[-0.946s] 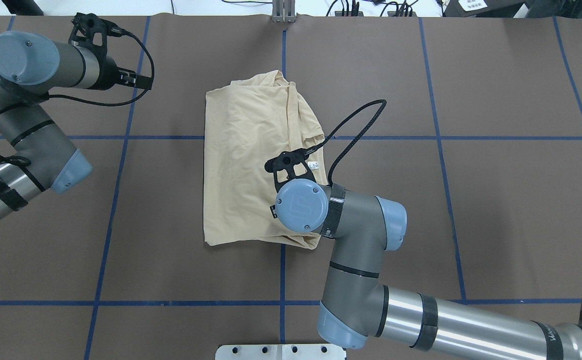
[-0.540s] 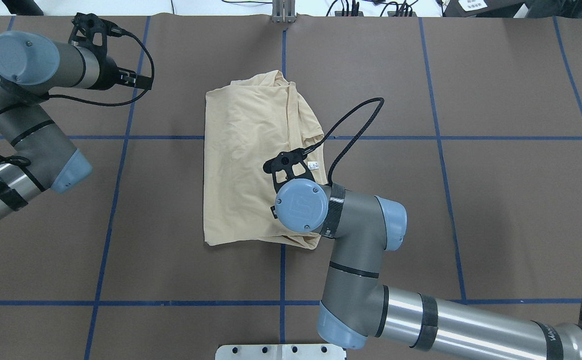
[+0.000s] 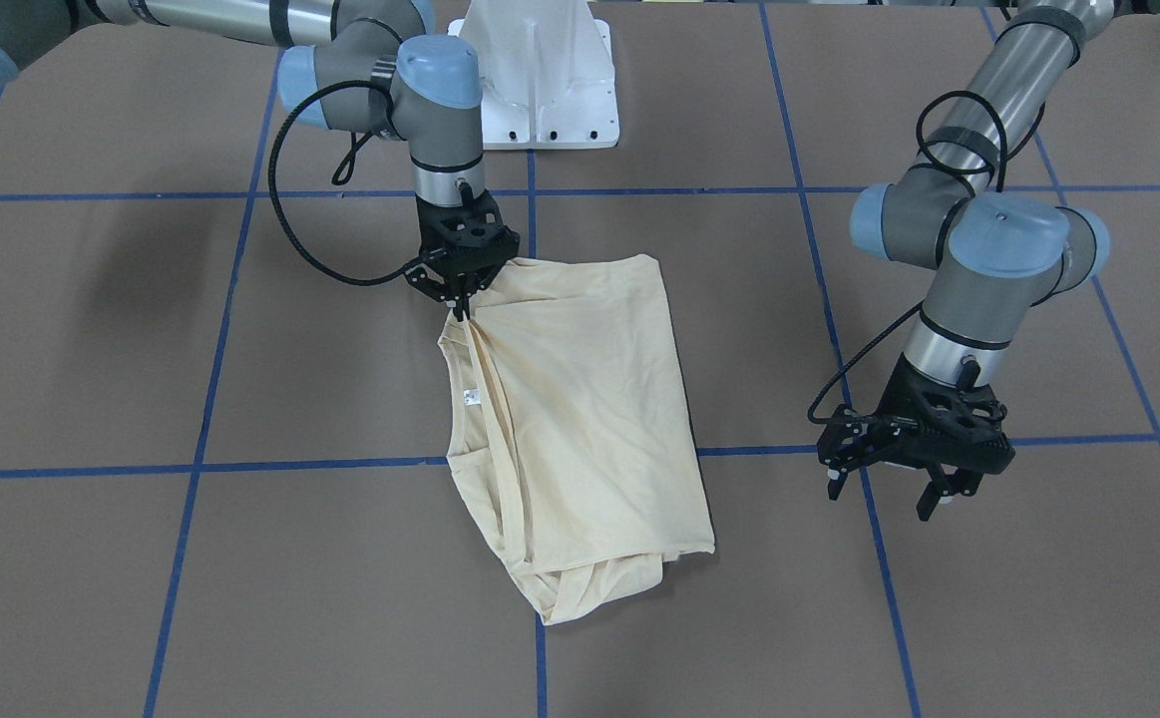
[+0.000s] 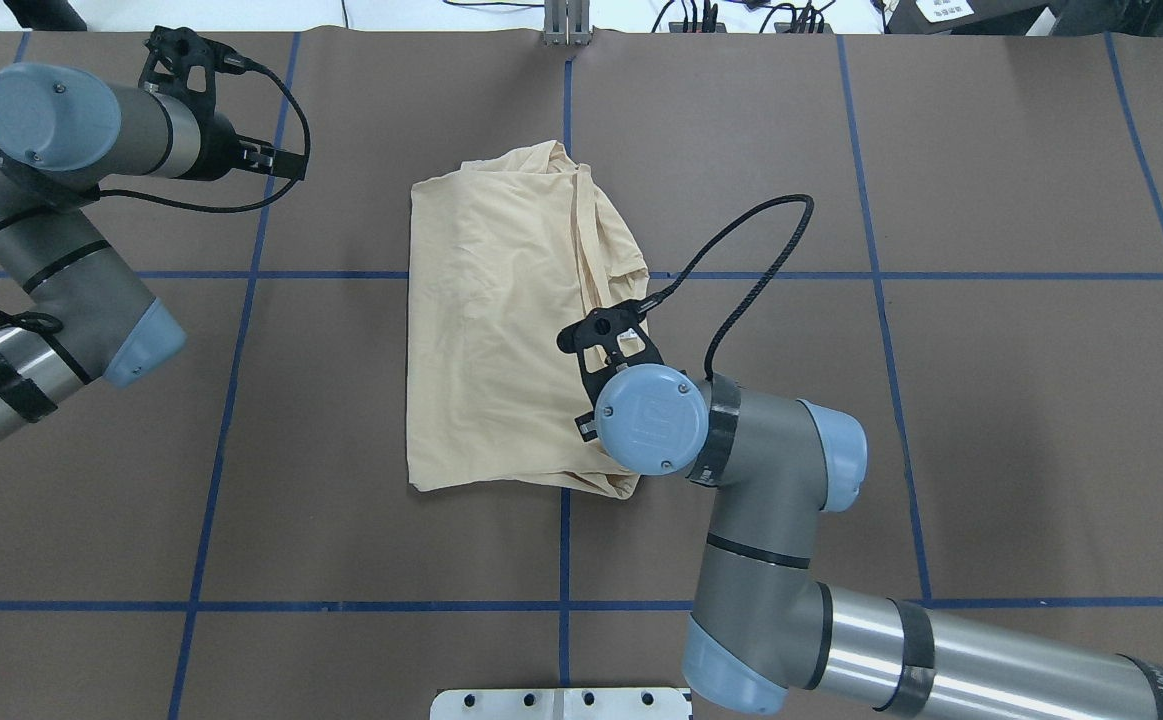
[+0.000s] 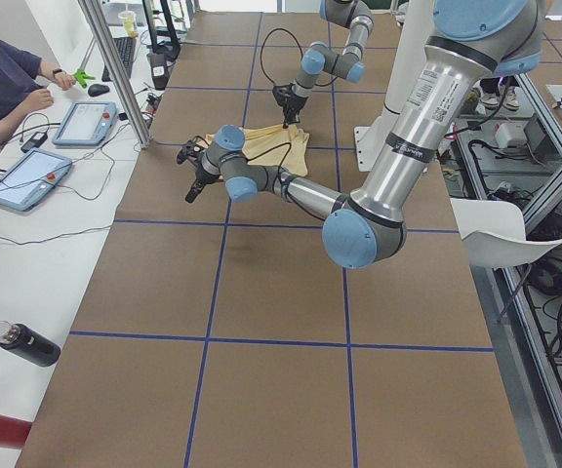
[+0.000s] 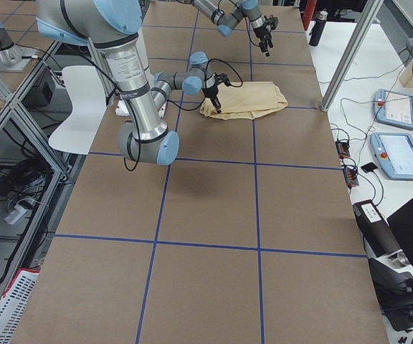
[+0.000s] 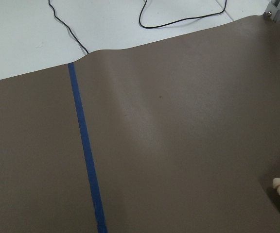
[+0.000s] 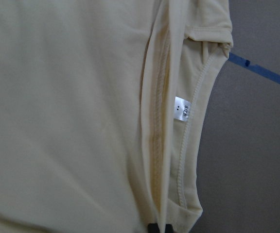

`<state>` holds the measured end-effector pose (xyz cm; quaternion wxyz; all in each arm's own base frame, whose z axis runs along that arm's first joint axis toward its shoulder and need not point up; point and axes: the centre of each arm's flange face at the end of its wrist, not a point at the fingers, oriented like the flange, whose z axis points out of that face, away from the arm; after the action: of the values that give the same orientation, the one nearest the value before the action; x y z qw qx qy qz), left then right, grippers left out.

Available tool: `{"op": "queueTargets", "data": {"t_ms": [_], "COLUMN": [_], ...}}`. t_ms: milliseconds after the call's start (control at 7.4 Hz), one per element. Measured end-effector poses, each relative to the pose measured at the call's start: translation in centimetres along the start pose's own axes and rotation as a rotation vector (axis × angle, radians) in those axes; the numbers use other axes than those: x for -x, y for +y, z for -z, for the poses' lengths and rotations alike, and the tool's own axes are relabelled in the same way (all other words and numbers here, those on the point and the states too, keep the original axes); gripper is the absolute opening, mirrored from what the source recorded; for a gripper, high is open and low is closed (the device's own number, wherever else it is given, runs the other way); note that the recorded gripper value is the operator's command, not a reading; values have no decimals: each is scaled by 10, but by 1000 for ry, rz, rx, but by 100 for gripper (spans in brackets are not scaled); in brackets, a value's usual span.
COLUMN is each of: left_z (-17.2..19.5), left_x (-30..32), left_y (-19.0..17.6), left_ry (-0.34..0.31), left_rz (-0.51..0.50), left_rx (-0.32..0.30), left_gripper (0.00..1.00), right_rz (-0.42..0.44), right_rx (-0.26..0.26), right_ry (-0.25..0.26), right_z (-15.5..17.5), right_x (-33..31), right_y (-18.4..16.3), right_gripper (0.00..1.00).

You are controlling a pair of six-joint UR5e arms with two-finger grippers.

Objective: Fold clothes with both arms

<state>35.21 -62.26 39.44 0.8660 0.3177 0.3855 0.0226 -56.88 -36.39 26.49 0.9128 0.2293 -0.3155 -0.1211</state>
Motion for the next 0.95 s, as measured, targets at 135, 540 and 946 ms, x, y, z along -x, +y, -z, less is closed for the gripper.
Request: {"op": "queueTargets", "data": {"t_ms": [135, 540, 946], "left_z": [0, 0, 0], "left_x": [-1, -2, -3], "left_y": [0, 1, 1], "left_ry": [1, 3, 4], "left_rz": [1, 2, 5], "left_rx": [0, 1, 1], "left_gripper": [100, 100, 100], "right_rz": [-1, -66, -113], "right_rx": [0, -15, -43], "right_ry": [4, -2, 25], "right_z": [0, 4, -2], "right_x": [-9, -11, -7], "right_y": [10, 7, -50], "right_gripper": [100, 100, 100]}}
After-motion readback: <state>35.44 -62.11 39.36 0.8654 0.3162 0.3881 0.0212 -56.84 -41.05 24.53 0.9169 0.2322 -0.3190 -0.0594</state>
